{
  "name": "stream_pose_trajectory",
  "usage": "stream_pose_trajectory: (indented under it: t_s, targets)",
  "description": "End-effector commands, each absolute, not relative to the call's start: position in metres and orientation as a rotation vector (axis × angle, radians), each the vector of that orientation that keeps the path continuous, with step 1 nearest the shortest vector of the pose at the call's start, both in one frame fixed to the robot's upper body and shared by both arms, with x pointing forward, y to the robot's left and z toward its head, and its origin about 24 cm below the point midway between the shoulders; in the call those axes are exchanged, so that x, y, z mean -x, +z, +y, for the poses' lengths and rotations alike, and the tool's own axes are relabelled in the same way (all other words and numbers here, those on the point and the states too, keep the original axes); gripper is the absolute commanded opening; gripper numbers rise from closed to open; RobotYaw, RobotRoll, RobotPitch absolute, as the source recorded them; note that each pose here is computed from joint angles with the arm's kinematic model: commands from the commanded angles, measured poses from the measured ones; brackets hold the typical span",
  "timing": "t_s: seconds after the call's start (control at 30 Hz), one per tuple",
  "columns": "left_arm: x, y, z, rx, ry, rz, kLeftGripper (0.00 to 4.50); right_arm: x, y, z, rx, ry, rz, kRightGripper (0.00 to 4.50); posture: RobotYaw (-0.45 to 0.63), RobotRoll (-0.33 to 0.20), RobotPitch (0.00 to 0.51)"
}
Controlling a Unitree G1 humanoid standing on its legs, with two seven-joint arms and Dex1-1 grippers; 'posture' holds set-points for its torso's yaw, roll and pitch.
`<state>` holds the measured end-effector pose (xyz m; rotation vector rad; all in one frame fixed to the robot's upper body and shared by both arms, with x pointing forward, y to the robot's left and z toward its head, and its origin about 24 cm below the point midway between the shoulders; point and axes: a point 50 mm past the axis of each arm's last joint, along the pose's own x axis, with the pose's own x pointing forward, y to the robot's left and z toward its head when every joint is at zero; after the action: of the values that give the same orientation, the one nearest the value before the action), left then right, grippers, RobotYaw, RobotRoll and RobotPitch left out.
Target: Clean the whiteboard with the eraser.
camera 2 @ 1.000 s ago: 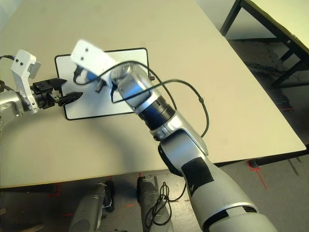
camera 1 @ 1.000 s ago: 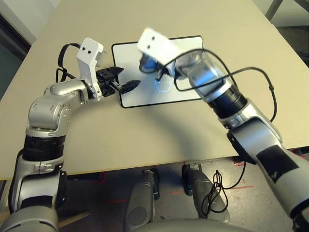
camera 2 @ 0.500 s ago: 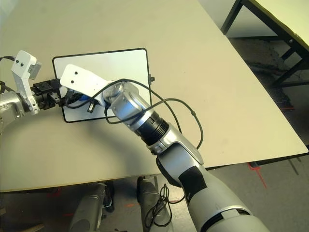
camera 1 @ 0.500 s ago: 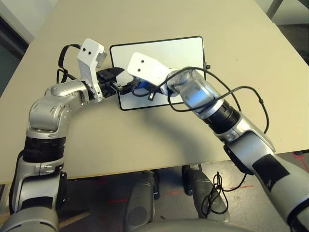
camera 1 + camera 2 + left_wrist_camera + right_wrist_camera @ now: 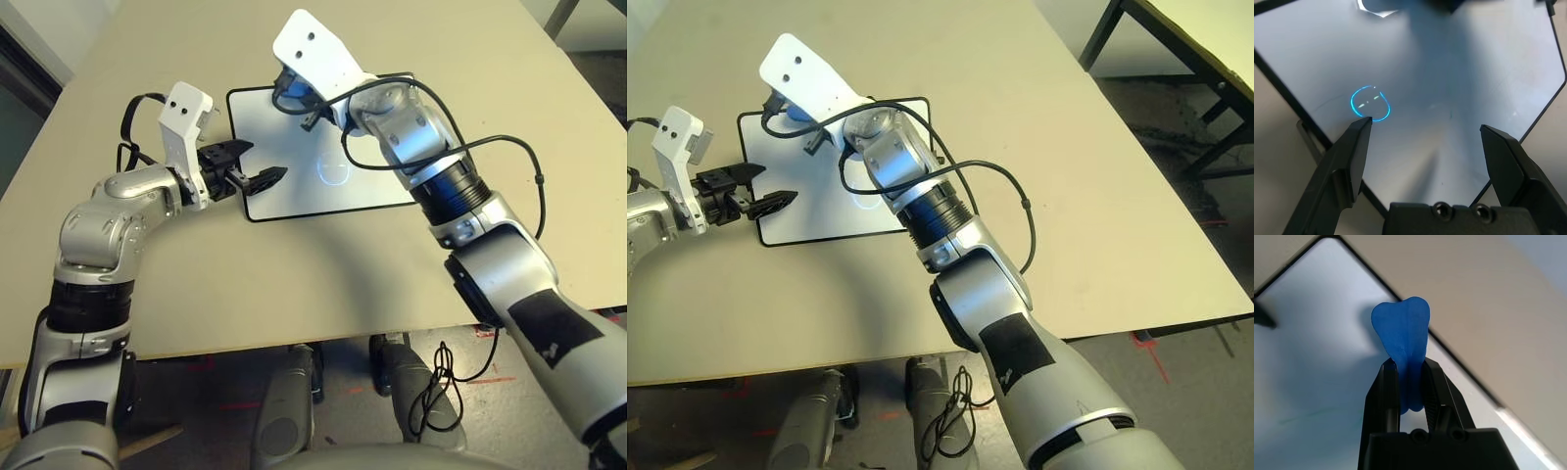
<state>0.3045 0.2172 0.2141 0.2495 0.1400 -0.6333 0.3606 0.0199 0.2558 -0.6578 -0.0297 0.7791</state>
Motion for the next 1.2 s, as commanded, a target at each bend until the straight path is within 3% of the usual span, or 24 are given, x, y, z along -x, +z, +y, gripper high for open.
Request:
stream_pose_trajectory:
  t_s: [0.03, 0.2, 0.33, 0.5, 0.67, 0.83, 1.2]
  targets:
    - [-0.303, 0.211, 0.217, -0.236, -0.637, 0.159, 4.5, -0.348, 0.223, 0.029, 0.688, 0.862, 0.075, 0.59, 0.09, 0.0, 0.26]
    - [-0.303, 0.212, 0.218, -0.238, -0.638, 0.162, 4.5, -0.327, 0.197, 0.036, 0.694, 0.946, 0.147, 0.59, 0.08, 0.0, 0.263]
    - [-0.303, 0.212, 0.218, -0.237, -0.64, 0.164, 4.5, -0.325, 0.196, 0.035, 0.695, 0.946, 0.155, 0.59, 0.08, 0.0, 0.265]
    - [-0.303, 0.211, 0.217, -0.236, -0.644, 0.165, 4.5, -0.339, 0.207, 0.028, 0.678, 0.881, 0.127, 0.59, 0.08, 0.0, 0.266]
    - [-0.303, 0.211, 0.216, -0.234, -0.648, 0.167, 4.5, -0.362, 0.242, 0.016, 0.607, 0.745, 0.011, 0.59, 0.08, 0.0, 0.268]
    - [-0.302, 0.211, 0.216, -0.242, -0.655, 0.175, 4.5, -0.366, 0.245, 0.017, 0.593, 0.735, 0.003, 0.59, 0.08, 0.0, 0.268]
    - [-0.298, 0.223, 0.238, -0.317, -0.623, 0.208, 4.5, -0.328, 0.193, 0.034, 0.641, 0.915, 0.138, 0.59, 0.08, 0.0, 0.271]
